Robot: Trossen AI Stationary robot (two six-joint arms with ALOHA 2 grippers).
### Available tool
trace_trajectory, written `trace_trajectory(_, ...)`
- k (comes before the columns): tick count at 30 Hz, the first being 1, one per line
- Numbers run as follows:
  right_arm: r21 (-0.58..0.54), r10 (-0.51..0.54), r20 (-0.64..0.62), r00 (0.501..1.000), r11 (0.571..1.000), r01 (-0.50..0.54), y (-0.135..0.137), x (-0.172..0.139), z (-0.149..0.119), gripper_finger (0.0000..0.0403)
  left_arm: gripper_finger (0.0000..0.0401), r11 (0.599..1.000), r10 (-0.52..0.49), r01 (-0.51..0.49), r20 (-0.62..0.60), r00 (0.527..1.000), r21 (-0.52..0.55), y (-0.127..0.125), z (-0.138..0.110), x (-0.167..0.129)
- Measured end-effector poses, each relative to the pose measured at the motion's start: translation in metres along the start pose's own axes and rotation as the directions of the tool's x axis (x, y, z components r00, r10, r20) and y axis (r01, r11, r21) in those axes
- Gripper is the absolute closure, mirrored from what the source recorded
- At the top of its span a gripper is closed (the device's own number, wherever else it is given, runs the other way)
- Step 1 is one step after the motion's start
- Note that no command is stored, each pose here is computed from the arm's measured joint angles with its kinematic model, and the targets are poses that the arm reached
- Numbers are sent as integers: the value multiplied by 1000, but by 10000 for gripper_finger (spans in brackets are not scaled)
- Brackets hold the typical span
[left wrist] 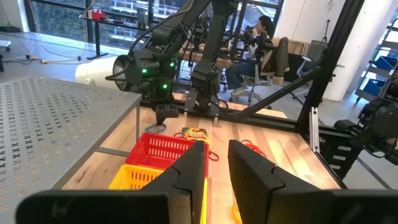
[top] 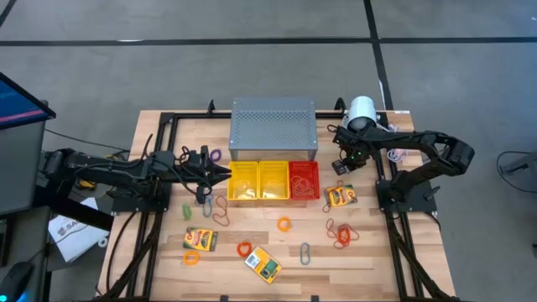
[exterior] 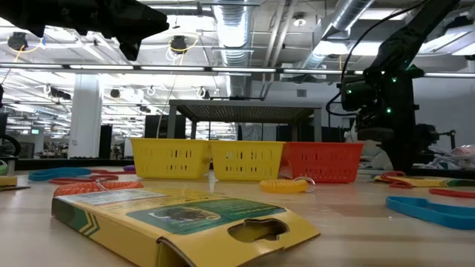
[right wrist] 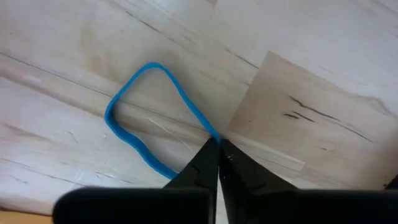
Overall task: Pick & Place Office Desk Supplies
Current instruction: Put the blue rubber band into the red bin
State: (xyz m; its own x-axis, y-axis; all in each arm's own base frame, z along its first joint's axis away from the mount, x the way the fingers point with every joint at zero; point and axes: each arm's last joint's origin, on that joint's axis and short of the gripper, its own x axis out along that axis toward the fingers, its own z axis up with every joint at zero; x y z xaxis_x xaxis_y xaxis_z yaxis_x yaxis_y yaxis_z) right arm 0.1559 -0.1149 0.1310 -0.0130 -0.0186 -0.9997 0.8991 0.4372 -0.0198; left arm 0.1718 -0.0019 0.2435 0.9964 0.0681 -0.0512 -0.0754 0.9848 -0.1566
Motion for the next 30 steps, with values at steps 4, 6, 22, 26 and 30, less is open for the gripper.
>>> trace_trajectory(4, -14, 3, 2, 1000, 1000, -3, 0, -5, 1, 402, 334, 1000, 0, 0, 0, 1000, 0, 0, 0, 0)
trace_trajectory(6, -19, 26, -7, 1000, 999, -26, 1, -11, 0, 402, 334, 1000, 1, -1, 0, 1000, 0, 0, 0, 0)
trace_trajectory(22, -68, 119, 184, 976, 992, -108, 6, -82, -14, 403, 334, 1000, 0, 0, 0, 1000, 0, 0, 0, 0)
trace_trajectory(26, -100, 179, 258, 950, 982, -158, 10, -103, -20, 403, 334, 1000, 0, 0, 1, 1000, 0, 0, 0, 0)
trace_trajectory(30, -154, 259, 329, 908, 964, -219, 15, -126, -28, 403, 334, 1000, 0, 0, 1, 1000, 0, 0, 0, 0)
